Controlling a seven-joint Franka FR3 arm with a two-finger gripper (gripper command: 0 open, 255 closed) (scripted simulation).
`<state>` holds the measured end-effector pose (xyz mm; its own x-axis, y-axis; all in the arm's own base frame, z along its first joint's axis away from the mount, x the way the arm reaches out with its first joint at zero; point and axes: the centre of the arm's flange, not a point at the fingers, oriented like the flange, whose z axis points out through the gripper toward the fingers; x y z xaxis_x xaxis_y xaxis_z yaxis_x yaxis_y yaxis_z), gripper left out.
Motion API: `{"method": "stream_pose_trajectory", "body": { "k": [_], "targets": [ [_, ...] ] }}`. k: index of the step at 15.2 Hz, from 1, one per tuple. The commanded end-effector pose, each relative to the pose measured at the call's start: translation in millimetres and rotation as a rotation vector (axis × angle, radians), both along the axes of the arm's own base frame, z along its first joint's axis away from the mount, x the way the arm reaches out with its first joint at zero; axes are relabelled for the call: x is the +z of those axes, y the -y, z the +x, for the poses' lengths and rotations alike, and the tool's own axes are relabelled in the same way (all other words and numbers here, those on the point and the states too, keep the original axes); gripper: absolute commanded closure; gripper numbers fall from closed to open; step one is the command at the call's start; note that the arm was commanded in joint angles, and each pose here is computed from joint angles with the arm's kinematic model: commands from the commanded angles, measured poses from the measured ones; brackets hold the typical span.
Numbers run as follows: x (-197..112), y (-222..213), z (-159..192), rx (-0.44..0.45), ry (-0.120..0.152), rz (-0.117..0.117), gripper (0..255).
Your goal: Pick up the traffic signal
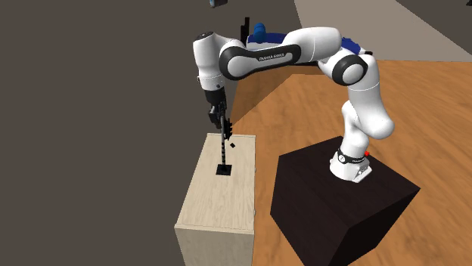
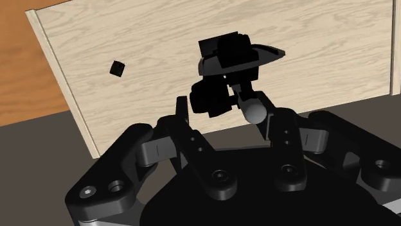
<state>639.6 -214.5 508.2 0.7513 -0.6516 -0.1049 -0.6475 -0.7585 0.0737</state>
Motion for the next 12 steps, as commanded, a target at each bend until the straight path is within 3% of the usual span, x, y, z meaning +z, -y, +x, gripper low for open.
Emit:
{"method": "stream_pose_trajectory", "body": {
  "k": [1,8,12],
  "targets": [
    [-1,0,0,0.000,0.000,0.000,255],
    [-1,0,0,0.000,0.000,0.000,255],
    [20,0,0,0.000,0.000,0.000,255]
  ]
}}
